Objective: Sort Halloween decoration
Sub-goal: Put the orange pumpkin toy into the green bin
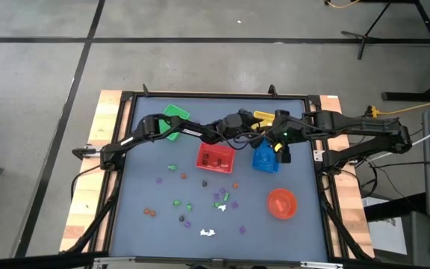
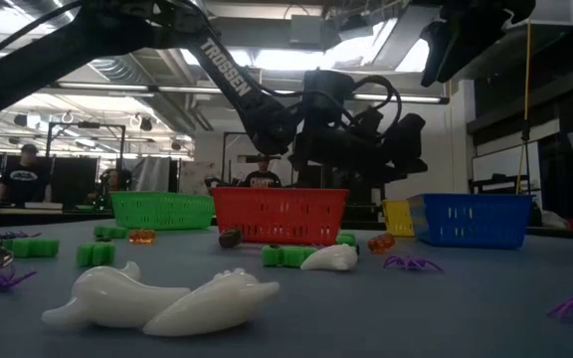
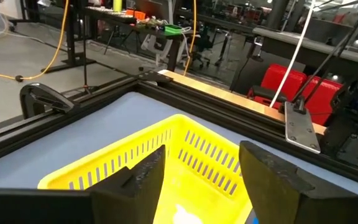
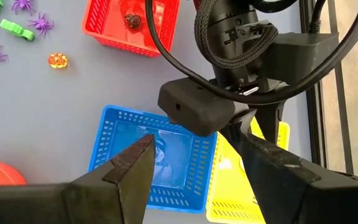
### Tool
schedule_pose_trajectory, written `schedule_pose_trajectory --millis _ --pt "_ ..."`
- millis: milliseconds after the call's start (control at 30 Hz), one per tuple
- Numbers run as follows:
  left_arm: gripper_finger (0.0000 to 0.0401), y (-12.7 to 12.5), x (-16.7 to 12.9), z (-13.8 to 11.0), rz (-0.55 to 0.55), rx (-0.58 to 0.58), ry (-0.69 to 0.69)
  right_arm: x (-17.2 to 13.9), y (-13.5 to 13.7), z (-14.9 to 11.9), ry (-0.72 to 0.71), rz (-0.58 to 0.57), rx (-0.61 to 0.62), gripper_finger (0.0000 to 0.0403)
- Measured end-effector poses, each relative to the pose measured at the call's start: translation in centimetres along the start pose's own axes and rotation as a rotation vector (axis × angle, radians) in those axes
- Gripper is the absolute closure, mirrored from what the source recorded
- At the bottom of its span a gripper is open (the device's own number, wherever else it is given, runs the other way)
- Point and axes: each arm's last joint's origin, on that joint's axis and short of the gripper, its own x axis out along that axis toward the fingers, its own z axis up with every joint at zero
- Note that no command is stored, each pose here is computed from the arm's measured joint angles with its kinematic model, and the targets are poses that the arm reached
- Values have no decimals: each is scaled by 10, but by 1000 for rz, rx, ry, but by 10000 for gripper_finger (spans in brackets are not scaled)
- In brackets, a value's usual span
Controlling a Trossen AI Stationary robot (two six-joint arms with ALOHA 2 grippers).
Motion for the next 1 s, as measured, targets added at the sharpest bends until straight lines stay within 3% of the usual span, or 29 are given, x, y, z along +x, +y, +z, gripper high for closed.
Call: schedule_pose_trajectory --millis 233,733,1000 --pt "186 0 0 0 15 0 -3 0 0 0 0 0 0 166" --pt "183 0 0 0 14 0 -4 0 0 0 0 1 0 166" --pt "183 -12 -3 12 -109 119 -5 0 0 0 1 1 0 166"
